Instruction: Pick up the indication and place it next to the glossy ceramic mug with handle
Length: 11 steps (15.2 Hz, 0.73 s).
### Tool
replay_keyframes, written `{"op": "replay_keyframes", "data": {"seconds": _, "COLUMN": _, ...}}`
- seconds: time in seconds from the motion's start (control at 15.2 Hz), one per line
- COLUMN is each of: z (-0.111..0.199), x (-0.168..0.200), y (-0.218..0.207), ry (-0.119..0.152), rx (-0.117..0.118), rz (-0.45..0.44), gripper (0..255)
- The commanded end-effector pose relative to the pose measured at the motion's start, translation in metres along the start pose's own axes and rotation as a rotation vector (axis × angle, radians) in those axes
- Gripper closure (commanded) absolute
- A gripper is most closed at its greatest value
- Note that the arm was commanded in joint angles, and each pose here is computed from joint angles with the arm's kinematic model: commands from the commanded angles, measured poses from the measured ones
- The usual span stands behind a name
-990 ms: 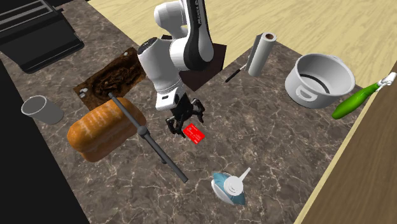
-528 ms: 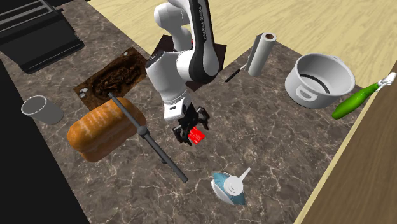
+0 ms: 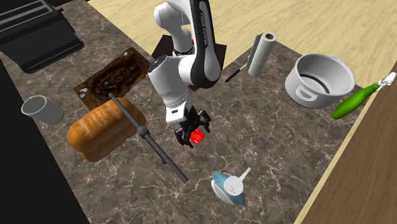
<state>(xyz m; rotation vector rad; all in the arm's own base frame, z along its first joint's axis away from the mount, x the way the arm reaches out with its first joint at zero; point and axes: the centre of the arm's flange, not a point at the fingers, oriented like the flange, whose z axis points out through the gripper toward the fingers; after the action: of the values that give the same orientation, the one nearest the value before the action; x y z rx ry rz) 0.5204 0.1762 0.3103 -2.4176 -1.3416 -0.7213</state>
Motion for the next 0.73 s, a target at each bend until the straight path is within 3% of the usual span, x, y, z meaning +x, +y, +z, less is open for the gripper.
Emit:
{"op": "replay_keyframes", "data": {"seconds": 0.0, "z": 0.0000, "x": 0.0000, "y": 0.0000, "ry": 0.000, "rx": 0.000, "rz": 0.000, "gripper": 0}}
{"op": "replay_keyframes", "data": {"seconds": 0.07, "z": 0.0000, "x": 0.0000, "y": 0.0000, "ry": 0.000, "rx": 0.000, "rz": 0.000, "gripper": 255}}
{"op": "replay_keyframes", "data": {"seconds": 0.66, "z": 0.0001, "x": 0.0000, "y": 0.0000, "ry": 0.000, "rx": 0.000, "rz": 0.000, "gripper": 255}}
